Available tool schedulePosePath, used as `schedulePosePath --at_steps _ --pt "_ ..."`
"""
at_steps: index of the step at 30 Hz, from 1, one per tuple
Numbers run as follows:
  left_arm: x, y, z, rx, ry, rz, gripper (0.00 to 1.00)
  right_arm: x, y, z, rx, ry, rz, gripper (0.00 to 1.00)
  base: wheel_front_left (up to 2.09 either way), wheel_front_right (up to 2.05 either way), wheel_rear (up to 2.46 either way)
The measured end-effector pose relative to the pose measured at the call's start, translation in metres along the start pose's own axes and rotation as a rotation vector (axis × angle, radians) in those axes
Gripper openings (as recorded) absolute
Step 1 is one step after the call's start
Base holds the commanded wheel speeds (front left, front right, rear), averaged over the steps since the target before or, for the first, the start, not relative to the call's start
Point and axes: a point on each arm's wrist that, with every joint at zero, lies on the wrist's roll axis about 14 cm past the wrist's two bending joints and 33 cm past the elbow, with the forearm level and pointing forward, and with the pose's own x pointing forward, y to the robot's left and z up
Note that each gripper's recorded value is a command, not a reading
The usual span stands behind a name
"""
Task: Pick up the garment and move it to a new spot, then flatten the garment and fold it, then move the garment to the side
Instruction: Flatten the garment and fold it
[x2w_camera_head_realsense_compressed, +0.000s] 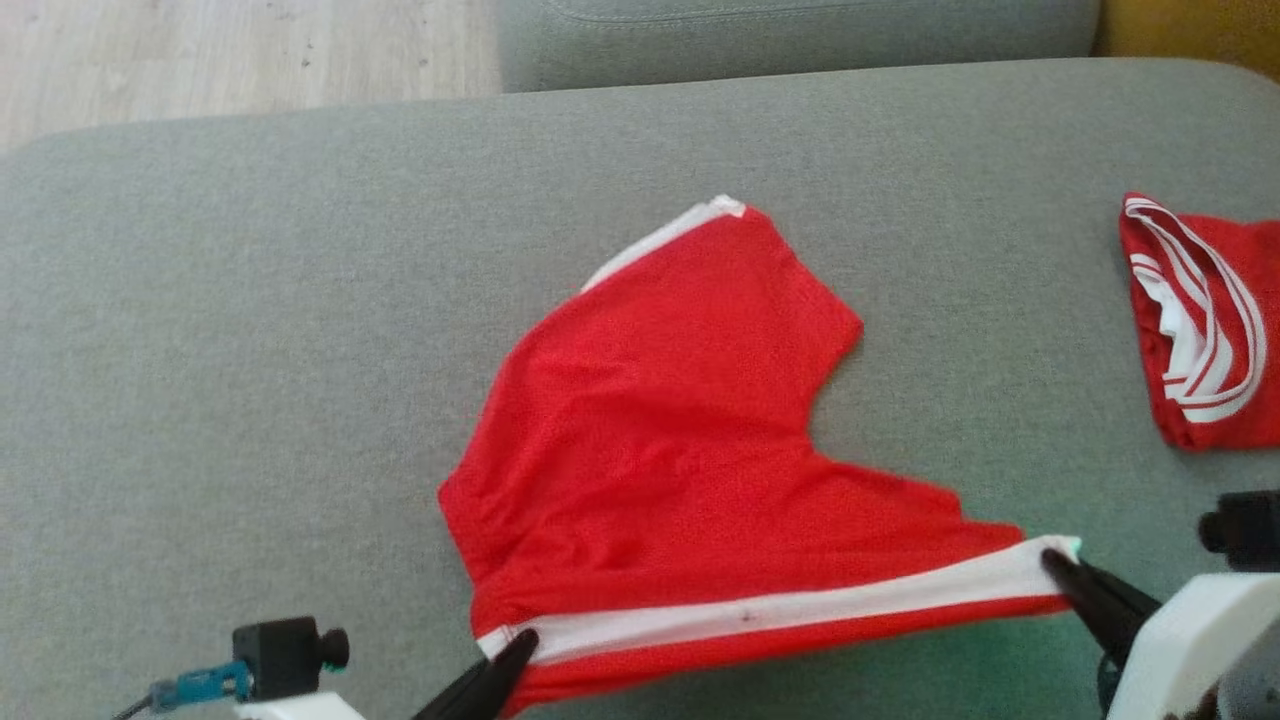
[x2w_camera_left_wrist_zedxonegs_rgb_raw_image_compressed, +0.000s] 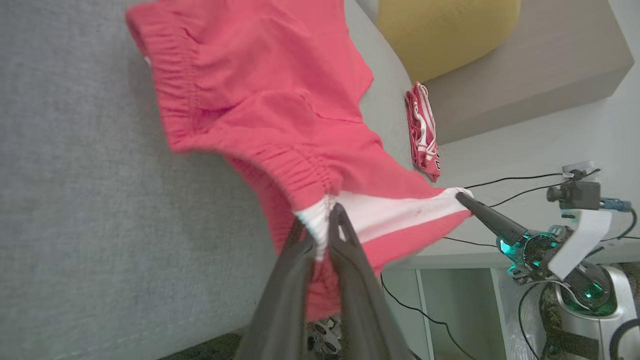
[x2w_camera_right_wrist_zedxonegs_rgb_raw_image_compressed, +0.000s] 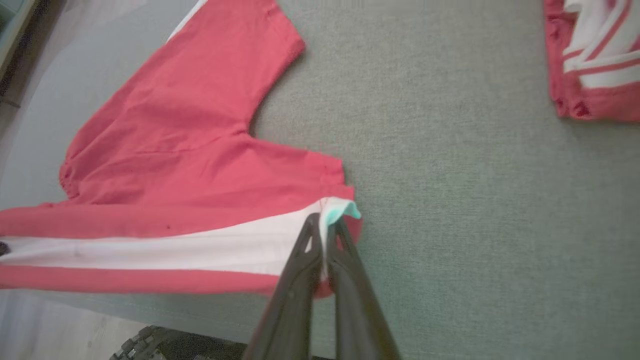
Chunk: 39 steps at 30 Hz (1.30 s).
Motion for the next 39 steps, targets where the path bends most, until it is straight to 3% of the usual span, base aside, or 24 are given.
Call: schedulePosePath --at_steps 7,11,19,26,37,38,39 --pt "-0.002 0.001 0.027 0.028 -0.155 0.009 0.00 0.003 0.023 0.053 -0.102 -0.175 0.031 0.00 0.00 0.00 0.00" --pt "0.013 0.011 0.058 0.033 -0.310 0.035 0.00 0.026 0.044 0.092 -0.177 -0.264 0.099 0.00 0.00 0.00 0.00" --pt "0.044 0.030 0.097 0.041 -0.443 0.083 0.00 0.089 0.080 0.149 -0.311 -0.311 0.209 0.00 0.00 0.00 0.00" --pt "0.054 0.061 0.118 0.014 -0.537 0.171 0.00 0.144 0.103 0.163 -0.405 -0.259 0.263 0.00 0.00 0.00 0.00" --pt "0.062 0.089 0.128 -0.032 -0.588 0.225 0.00 0.204 0.108 0.166 -0.414 -0.205 0.265 0.00 0.00 0.00 0.00" --pt "0.064 0.092 0.129 -0.038 -0.595 0.229 0.00 0.213 0.106 0.160 -0.408 -0.185 0.262 0.69 0.00 0.00 0.00" --pt "0.064 0.094 0.129 -0.041 -0.595 0.231 0.05 0.216 0.105 0.158 -0.407 -0.179 0.259 1.00 0.00 0.00 0.00"
